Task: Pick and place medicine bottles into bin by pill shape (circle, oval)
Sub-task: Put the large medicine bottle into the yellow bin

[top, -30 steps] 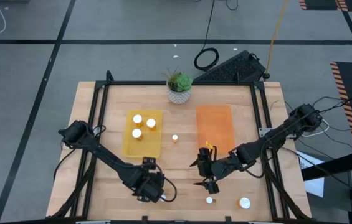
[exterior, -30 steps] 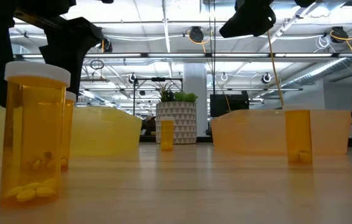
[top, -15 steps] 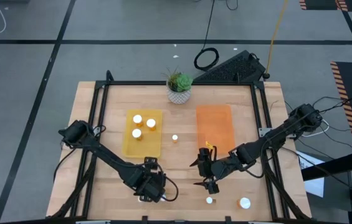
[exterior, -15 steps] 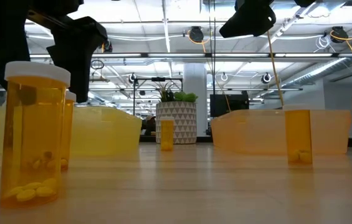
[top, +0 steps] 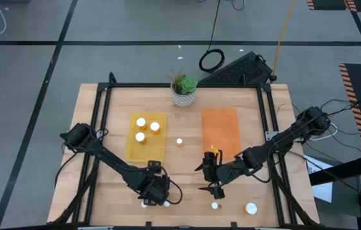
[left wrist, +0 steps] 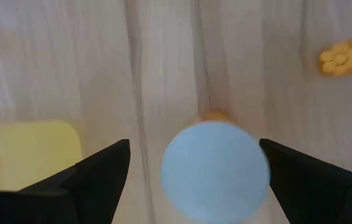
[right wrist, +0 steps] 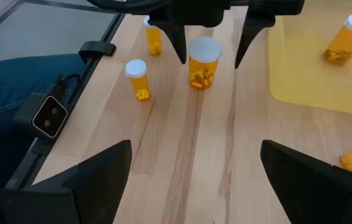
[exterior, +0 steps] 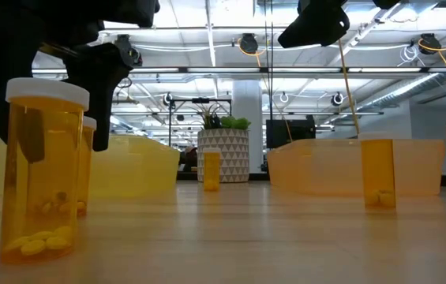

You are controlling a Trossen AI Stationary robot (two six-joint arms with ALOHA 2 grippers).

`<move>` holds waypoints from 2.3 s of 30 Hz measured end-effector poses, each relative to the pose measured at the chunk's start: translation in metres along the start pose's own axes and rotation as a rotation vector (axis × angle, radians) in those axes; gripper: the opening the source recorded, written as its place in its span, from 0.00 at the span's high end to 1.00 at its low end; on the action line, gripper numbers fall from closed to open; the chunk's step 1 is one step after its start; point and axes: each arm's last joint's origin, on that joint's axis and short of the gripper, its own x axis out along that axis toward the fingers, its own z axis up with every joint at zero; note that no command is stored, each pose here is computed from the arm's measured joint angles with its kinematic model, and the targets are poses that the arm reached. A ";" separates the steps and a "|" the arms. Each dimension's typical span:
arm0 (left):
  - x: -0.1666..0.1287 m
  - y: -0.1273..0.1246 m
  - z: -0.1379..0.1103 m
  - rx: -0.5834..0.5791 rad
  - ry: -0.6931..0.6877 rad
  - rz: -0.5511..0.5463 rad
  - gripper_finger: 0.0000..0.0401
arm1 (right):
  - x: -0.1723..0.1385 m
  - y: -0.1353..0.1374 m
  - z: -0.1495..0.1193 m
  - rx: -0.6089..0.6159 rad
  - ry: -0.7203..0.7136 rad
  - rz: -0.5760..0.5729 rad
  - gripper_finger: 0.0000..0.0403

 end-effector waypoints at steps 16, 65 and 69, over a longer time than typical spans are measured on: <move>-0.006 0.000 0.001 0.001 -0.003 -0.024 0.47 | 0.000 -0.001 0.000 -0.002 0.000 -0.002 0.13; 0.001 -0.021 0.010 0.458 -0.149 -0.117 0.20 | 0.001 -0.005 0.001 0.006 0.001 -0.012 0.13; 0.011 -0.021 0.011 0.474 -0.135 -0.104 0.20 | 0.001 -0.004 0.001 0.007 0.001 -0.012 0.13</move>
